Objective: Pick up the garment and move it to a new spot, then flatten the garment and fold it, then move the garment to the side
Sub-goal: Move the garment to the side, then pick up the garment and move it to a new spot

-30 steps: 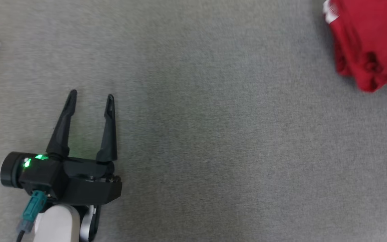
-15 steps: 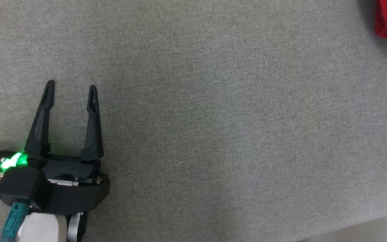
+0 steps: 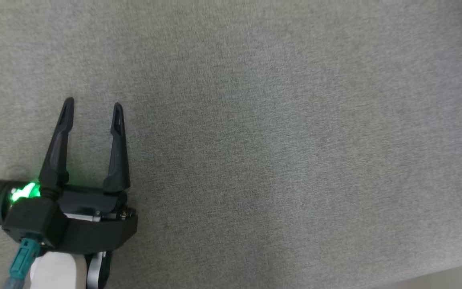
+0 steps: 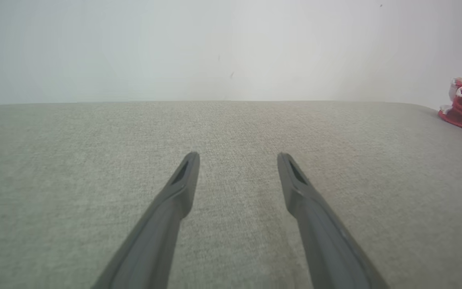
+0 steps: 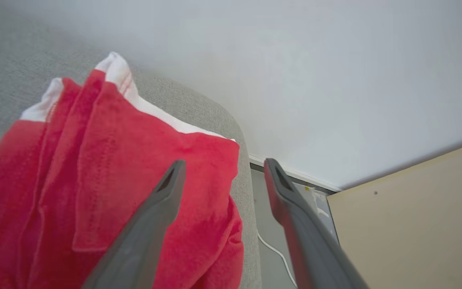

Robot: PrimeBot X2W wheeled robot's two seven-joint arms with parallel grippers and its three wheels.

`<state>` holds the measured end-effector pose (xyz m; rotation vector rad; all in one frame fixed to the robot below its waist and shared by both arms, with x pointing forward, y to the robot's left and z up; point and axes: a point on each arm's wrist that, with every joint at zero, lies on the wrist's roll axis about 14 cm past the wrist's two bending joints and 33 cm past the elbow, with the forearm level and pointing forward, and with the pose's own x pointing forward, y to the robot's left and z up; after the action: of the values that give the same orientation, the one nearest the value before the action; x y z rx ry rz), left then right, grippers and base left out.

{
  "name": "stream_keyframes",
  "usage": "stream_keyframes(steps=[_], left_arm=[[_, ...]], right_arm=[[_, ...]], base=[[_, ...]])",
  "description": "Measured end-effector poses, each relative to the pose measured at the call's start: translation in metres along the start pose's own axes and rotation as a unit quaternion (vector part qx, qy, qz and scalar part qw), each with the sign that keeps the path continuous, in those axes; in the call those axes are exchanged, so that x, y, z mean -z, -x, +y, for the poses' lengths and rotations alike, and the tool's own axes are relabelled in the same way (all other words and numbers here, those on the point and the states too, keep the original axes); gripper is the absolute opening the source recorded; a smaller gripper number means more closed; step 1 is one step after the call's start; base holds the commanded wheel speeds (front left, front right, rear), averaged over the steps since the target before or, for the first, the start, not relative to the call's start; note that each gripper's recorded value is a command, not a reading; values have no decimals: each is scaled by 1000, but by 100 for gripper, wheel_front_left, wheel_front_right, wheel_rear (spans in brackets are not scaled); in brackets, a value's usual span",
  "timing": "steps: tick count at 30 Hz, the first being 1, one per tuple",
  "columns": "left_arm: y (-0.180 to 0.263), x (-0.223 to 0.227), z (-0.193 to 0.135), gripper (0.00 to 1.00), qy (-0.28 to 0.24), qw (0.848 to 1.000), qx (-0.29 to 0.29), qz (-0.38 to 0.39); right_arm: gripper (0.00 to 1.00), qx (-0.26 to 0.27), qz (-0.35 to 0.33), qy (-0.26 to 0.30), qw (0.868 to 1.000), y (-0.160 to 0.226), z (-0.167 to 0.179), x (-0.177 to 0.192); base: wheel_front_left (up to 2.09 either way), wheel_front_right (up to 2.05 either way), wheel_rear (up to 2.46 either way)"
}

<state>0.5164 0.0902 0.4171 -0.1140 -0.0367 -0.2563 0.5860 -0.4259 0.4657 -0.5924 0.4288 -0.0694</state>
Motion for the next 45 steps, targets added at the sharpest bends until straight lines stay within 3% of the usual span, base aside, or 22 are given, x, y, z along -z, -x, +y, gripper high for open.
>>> stream_keyframes(steps=[9, 15, 21, 30, 45], left_arm=[[36, -12, 16, 100, 0, 999, -41, 26], [68, -33, 28, 100, -2, 997, -70, 26], [93, -62, 32, 100, -7, 996, -84, 4], [129, -95, 41, 100, -16, 994, -106, -25], [178, -111, 58, 100, -27, 989, -143, -40]], right_arm=[[100, -23, -84, -61, 994, 28, 24, -47], [100, -49, -180, -121, 975, 69, 47, -96], [100, -68, -227, -170, 956, 122, 85, -97], [100, -94, -238, -265, 929, 191, 152, -73], [100, -105, -258, -344, 897, 260, 194, -69]], base=[[0, 0, 0], [0, 0, 0], [0, 0, 0], [0, 0, 0], [0, 0, 0]])
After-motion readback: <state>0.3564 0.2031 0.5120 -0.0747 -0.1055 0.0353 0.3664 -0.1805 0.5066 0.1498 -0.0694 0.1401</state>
